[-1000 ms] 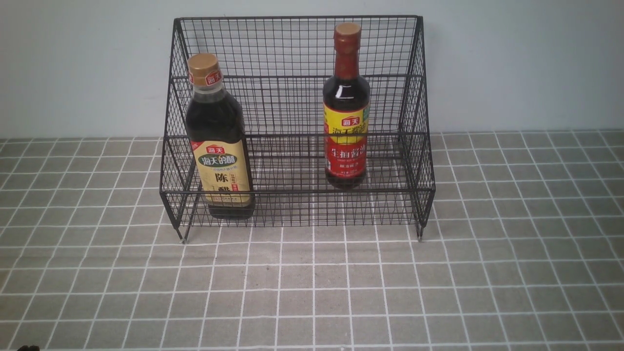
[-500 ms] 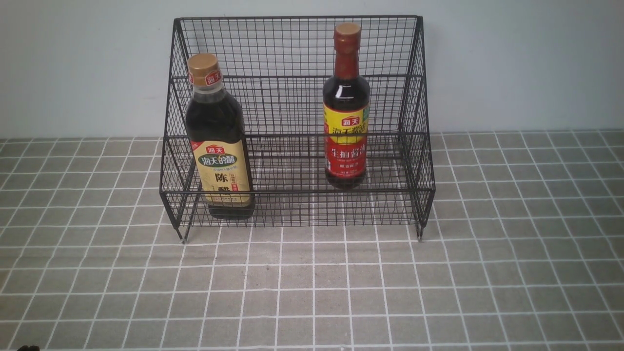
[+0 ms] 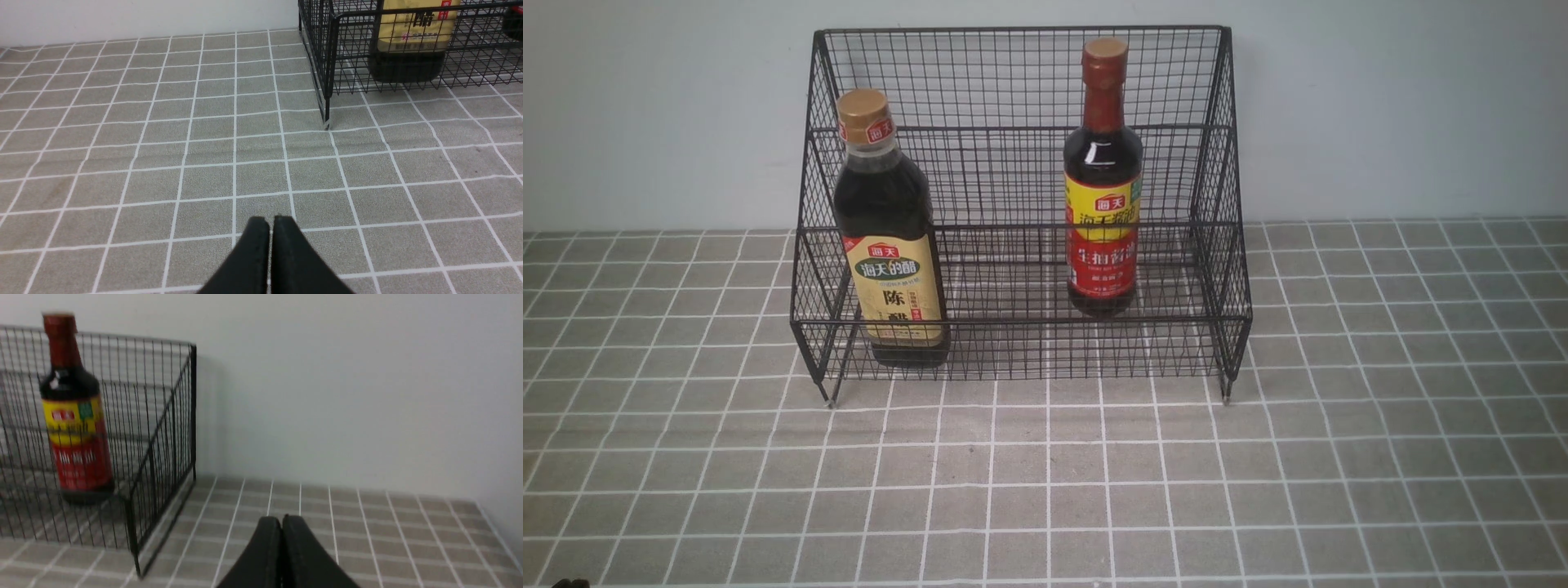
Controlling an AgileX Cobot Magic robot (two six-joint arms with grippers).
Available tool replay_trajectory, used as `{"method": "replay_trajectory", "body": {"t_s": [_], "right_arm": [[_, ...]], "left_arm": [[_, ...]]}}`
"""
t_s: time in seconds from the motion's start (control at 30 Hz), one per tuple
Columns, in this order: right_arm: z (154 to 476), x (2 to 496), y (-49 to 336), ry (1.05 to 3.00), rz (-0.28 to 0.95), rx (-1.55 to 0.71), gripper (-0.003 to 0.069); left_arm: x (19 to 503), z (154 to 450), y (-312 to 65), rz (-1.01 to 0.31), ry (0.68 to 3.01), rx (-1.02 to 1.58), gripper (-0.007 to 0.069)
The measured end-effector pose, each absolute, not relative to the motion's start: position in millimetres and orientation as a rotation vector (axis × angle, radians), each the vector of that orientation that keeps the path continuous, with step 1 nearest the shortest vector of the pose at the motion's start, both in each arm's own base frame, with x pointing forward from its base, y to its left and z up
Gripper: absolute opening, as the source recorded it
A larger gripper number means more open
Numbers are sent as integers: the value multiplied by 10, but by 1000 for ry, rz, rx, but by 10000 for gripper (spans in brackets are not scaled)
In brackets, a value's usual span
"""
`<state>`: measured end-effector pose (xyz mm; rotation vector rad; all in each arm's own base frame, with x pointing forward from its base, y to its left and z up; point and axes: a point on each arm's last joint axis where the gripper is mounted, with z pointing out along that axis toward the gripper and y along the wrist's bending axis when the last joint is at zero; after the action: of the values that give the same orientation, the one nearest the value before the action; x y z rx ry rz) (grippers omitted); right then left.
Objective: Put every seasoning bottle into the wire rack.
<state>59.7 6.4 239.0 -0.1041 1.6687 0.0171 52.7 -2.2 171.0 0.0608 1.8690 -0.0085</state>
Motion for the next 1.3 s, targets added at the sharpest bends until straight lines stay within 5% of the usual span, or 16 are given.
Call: {"method": "replay_trajectory", "body": {"t_s": [0.2, 1.3], "right_arm": [[1811, 558, 71, 1774, 26, -115, -10], [1809, 544, 52, 1774, -7, -104, -10]], "left_arm": [[527, 1710, -22, -8, 1869, 61, -7], [525, 1710, -22, -8, 1870, 61, -7]]}}
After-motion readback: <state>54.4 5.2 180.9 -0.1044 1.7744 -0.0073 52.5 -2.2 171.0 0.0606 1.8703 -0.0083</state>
